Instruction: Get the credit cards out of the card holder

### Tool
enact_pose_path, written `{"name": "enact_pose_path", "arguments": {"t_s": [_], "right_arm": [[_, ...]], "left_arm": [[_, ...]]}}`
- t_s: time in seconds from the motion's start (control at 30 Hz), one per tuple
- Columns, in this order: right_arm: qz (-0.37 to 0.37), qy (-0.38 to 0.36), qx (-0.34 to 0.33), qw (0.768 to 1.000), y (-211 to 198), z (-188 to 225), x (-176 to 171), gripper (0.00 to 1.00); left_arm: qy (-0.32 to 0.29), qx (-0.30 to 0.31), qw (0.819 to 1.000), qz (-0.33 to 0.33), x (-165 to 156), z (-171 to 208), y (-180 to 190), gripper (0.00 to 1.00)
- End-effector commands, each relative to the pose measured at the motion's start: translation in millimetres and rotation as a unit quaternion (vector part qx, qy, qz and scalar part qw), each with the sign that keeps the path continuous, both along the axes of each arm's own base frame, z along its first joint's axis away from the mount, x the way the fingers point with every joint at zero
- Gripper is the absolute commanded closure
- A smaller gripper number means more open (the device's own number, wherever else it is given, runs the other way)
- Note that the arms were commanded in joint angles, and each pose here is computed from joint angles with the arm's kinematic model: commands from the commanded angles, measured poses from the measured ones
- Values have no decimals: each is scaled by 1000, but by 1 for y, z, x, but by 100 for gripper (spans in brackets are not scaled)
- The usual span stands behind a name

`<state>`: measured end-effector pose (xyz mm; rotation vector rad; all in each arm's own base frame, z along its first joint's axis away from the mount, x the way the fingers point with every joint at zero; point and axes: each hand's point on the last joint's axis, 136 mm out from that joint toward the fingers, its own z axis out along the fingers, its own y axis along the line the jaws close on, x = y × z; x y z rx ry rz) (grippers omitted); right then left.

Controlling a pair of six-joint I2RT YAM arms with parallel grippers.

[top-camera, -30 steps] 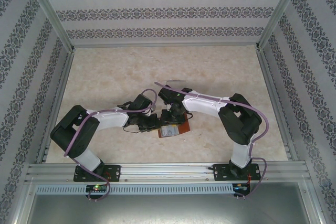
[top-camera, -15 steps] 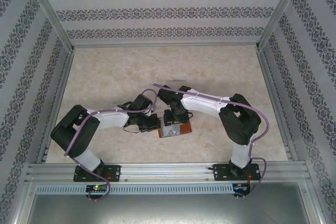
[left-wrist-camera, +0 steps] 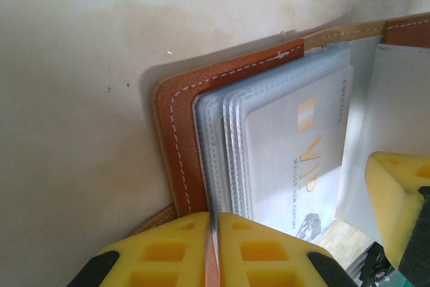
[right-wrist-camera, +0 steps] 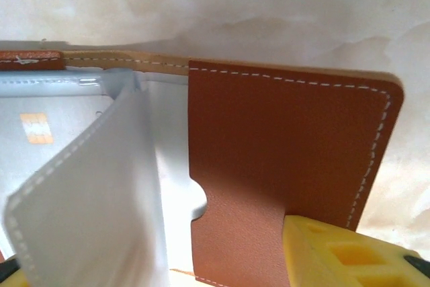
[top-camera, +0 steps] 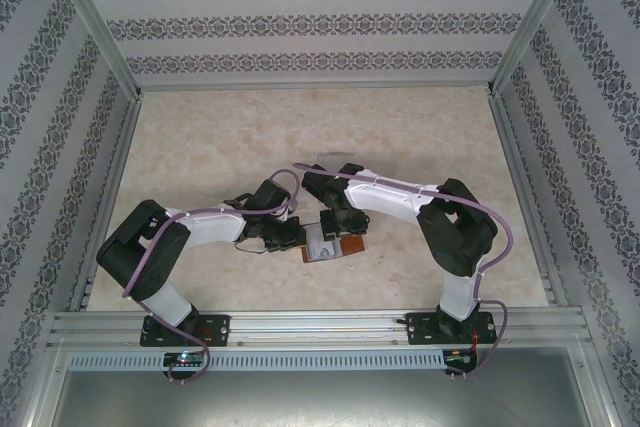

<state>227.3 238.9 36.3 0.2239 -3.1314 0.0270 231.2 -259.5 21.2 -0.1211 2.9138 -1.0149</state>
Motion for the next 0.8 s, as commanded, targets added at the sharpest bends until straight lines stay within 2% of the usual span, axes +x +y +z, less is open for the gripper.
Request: {"name": "enact_pose_path", "arguments": {"t_s": [0.0, 0.33, 0.77], "right_arm": [[15, -3, -31, 999, -13, 2, -6, 44], [24, -3, -79, 997, -32, -2, -7, 35], [21, 20, -112, 993, -51, -24, -16, 34]], "left_arm": [[25, 19, 1000, 1, -6, -11, 6, 87], [25, 19, 1000, 0, -6, -11, 6, 86], [27, 21, 999, -3, -7, -13, 6, 86]]}}
